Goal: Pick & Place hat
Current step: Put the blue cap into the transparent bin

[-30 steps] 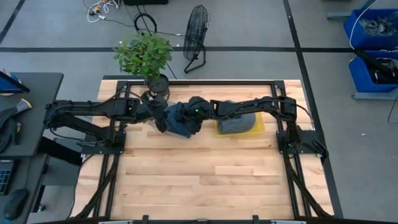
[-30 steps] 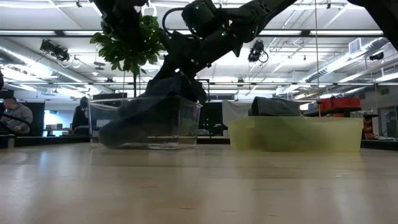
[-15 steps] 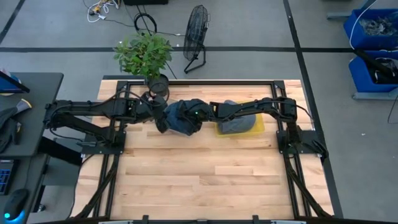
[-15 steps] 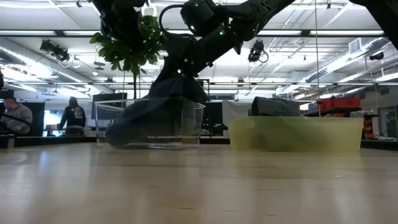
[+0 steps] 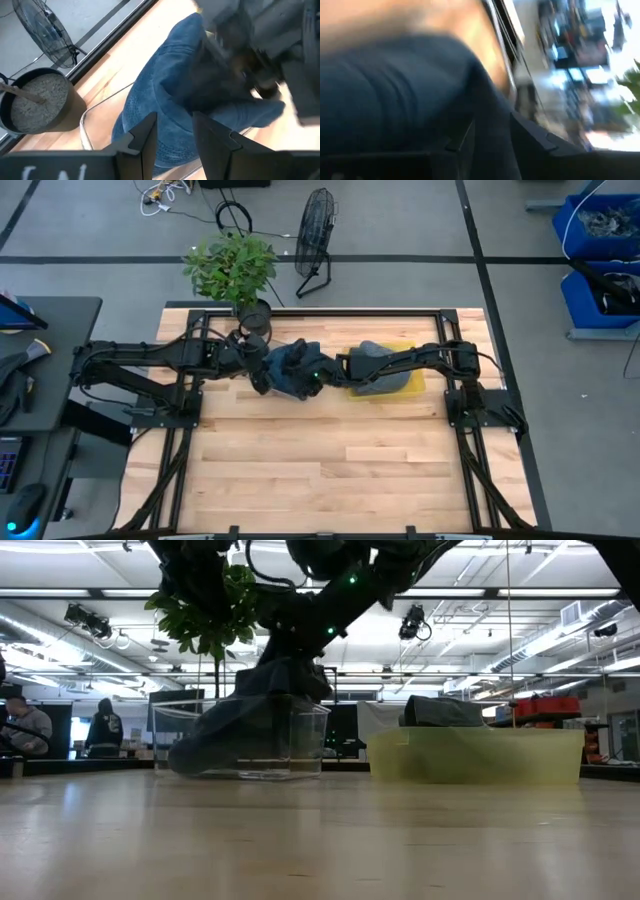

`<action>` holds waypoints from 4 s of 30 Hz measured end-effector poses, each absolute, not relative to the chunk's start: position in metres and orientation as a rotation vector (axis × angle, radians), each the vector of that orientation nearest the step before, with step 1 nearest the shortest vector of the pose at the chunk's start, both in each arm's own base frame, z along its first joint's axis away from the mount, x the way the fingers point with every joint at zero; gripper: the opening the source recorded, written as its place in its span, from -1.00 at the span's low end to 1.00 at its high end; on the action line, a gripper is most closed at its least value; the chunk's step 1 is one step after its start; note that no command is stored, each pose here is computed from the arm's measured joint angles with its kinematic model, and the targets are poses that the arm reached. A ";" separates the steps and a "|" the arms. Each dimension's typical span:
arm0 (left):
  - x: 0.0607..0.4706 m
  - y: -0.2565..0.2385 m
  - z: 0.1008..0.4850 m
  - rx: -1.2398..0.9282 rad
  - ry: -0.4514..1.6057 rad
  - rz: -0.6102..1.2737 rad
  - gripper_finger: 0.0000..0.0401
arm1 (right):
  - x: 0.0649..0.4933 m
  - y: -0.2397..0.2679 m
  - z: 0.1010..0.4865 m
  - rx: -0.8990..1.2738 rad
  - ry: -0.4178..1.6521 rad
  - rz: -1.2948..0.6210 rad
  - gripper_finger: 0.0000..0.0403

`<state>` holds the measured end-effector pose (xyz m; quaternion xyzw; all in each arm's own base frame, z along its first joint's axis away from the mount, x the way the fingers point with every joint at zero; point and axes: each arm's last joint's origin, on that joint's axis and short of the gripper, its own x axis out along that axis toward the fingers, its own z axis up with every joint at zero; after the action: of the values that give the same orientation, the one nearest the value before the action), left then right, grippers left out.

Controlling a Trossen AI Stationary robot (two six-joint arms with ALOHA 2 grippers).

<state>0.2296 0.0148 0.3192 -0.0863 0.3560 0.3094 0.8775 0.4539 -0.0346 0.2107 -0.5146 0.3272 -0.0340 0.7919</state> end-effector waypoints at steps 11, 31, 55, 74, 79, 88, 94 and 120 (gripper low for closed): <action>0.230 -0.008 0.320 -0.170 0.733 0.561 -0.36 | 0.418 -0.027 0.264 -1.105 0.870 -0.329 -0.43; 0.287 -0.030 0.274 0.061 0.800 0.520 -0.63 | 0.385 -0.132 0.259 -0.191 0.816 -0.341 -0.73; 0.298 0.006 0.247 -0.056 0.994 0.486 -0.98 | 0.417 -0.094 0.222 -0.223 0.805 -0.084 -0.99; 0.278 -0.039 0.270 -0.046 0.926 0.361 -0.99 | 0.411 -0.094 0.217 -0.240 0.884 -0.093 -1.00; 0.282 -0.053 0.258 -0.056 0.964 0.352 -0.99 | 0.411 -0.094 0.217 -0.246 0.886 -0.090 -1.00; 0.286 -0.056 0.243 -0.056 1.045 0.347 -0.99 | 0.403 -0.095 0.212 -0.293 1.007 -0.181 -1.00; 0.285 -0.054 0.243 -0.052 1.059 0.359 -0.99 | 0.407 -0.114 0.219 -0.333 0.931 -0.415 -1.00; 0.294 -0.014 0.215 -0.073 1.221 0.514 -0.99 | 0.430 -0.088 0.189 -0.232 0.819 0.060 -1.00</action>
<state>0.2942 -0.0136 0.2153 -0.0337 0.5665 0.2387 0.7880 0.4302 -0.0882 0.1893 -0.1124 0.3970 0.0293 0.9104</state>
